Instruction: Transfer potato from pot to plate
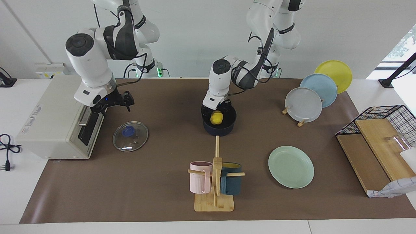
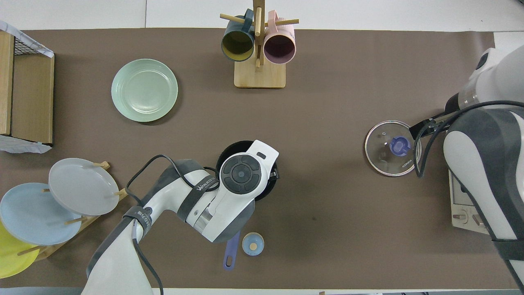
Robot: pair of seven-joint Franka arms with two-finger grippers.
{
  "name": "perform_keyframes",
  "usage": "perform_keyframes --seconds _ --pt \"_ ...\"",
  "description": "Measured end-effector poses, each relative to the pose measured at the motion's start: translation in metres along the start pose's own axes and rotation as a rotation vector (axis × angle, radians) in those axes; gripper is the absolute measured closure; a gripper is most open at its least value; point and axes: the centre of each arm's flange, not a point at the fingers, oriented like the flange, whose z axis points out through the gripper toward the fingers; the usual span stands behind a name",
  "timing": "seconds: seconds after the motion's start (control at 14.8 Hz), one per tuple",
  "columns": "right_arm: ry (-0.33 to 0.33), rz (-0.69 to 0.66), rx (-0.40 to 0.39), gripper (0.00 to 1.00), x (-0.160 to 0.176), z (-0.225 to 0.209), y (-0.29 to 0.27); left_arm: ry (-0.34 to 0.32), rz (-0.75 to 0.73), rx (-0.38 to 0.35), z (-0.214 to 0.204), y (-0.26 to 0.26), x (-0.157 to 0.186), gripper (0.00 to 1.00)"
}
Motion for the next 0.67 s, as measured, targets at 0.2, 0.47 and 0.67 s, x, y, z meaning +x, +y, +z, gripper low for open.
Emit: perform_keyframes --seconds 0.2,0.47,0.67 --pt "-0.023 0.038 0.003 0.0 -0.016 -0.034 0.0 0.005 0.003 -0.004 0.0 0.001 0.0 0.03" --pt "-0.031 0.082 0.005 0.0 -0.029 -0.077 0.0 0.015 0.012 -0.018 -0.006 0.002 0.0 0.32" --pt "-0.046 0.159 0.007 0.0 -0.028 -0.073 0.0 0.015 0.025 -0.017 -0.006 0.001 0.001 0.35"
